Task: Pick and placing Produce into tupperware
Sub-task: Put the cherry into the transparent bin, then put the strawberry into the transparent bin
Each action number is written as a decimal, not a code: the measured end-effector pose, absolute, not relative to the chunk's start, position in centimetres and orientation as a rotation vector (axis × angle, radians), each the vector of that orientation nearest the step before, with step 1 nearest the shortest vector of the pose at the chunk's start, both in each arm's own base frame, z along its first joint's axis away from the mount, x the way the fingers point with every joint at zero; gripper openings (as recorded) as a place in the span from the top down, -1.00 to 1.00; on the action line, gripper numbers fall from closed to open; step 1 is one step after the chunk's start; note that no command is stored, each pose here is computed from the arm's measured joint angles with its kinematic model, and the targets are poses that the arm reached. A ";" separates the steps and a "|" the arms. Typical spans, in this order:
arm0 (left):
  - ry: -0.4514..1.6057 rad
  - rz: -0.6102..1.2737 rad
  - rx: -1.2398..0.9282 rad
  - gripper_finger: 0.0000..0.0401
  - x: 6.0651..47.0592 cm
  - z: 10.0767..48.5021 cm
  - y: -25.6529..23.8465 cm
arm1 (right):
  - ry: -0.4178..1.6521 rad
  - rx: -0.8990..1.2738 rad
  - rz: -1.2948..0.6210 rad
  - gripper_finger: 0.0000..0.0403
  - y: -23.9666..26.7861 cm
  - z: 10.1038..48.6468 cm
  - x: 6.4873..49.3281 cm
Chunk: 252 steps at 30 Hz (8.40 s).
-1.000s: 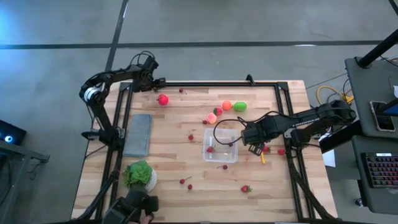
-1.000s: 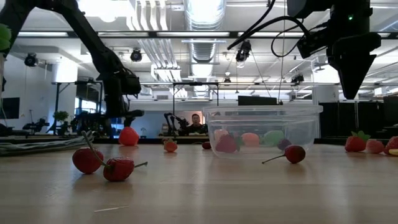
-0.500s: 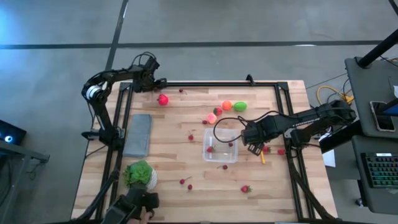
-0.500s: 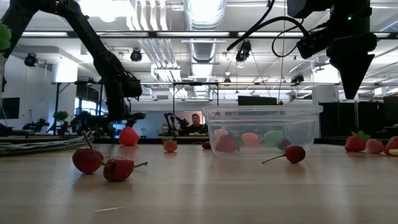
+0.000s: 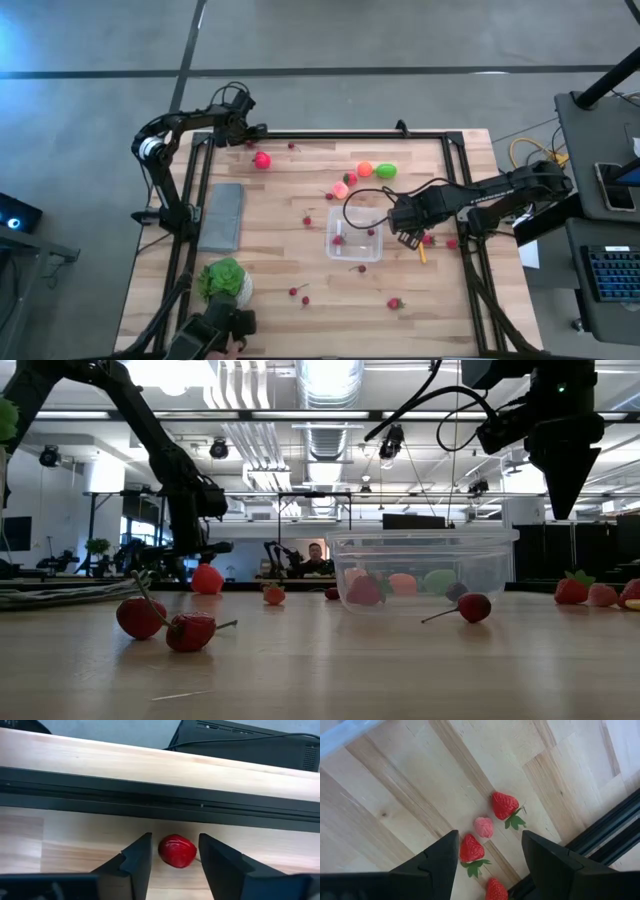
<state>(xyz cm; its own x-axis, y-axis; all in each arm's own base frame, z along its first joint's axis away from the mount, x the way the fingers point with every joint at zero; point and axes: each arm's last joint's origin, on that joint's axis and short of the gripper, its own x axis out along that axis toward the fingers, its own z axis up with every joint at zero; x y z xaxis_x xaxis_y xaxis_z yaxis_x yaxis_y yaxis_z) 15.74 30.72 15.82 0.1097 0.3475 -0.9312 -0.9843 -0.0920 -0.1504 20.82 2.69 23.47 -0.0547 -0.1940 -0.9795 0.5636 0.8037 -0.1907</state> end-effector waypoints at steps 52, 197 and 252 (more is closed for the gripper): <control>0.579 0.029 -0.260 0.57 33.7 26.0 4.2 | 0.677 0.688 -0.691 -0.04 0.6 32.4 12.7; 0.780 0.591 0.024 -0.31 25.1 25.1 4.7 | 2.153 0.521 -0.307 -0.02 8.1 18.0 17.4; 0.709 0.658 -0.165 -0.31 25.2 25.5 4.7 | 2.413 0.483 -0.293 0.06 2.0 8.6 16.9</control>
<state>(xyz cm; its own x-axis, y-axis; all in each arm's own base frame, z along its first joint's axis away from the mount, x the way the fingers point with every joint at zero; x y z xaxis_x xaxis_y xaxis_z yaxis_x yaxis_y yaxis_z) 25.19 4.72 25.47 0.5686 0.5039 -0.6502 -0.6116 0.7875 0.0755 16.90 1.96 8.61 -0.7204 0.2662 -0.6405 0.4118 0.9072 -0.0860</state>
